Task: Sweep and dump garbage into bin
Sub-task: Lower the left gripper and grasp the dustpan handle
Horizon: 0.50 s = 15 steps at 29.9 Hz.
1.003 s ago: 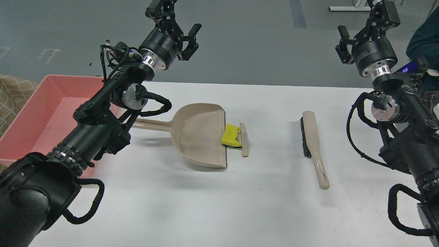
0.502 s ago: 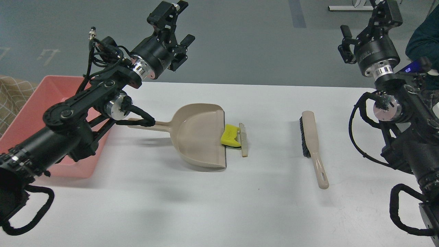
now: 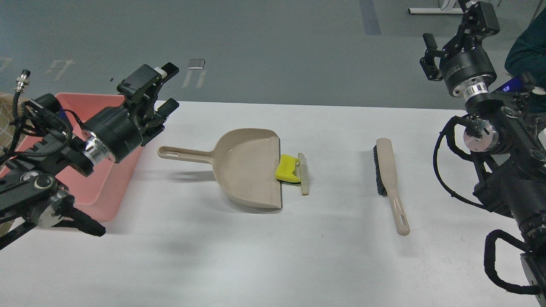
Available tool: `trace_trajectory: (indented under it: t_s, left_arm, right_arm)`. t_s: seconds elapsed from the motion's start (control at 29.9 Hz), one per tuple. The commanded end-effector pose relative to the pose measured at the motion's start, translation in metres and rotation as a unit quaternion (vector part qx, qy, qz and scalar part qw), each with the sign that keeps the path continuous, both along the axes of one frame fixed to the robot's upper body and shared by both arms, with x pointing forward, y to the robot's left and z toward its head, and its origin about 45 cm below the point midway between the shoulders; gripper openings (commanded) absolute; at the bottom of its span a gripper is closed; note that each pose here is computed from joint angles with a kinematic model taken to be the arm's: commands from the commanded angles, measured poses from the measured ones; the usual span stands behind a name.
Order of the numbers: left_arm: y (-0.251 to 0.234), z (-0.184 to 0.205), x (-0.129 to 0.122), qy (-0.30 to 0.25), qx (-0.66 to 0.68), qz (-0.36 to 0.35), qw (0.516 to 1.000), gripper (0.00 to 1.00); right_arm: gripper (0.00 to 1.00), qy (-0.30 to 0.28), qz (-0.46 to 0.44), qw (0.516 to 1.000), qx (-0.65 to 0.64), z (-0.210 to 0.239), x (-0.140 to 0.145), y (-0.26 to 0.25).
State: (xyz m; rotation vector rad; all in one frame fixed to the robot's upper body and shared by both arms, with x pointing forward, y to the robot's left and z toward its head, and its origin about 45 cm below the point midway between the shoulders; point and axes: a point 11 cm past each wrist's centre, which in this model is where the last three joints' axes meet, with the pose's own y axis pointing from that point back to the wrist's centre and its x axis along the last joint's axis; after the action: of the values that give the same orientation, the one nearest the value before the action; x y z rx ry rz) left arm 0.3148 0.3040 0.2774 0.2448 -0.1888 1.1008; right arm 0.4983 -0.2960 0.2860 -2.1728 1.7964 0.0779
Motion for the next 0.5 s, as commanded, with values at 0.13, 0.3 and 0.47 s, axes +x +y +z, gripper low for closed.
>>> trace_trajectory:
  t_s: [0.13, 0.3, 0.47]
  left_arm:
    - [0.001, -0.044, -0.021, 0.005, 0.015, 0.053, 0.998, 0.98]
    - [-0.003, -0.078, -0.025, 0.020, 0.014, 0.074, 0.997, 0.98]
    - [-0.006, -0.094, -0.024, 0.031, 0.006, 0.090, 0.995, 0.98]
  right_arm:
    - [1.00, -0.001, 0.000, 1.000, 0.000, 0.001, 0.000, 0.000]
    - [1.00, 0.001, -0.001, 1.000, -0.001, -0.001, 0.000, -0.001]
    - [1.00, 0.002, -0.003, 1.000, -0.001, -0.002, -0.001, -0.003]
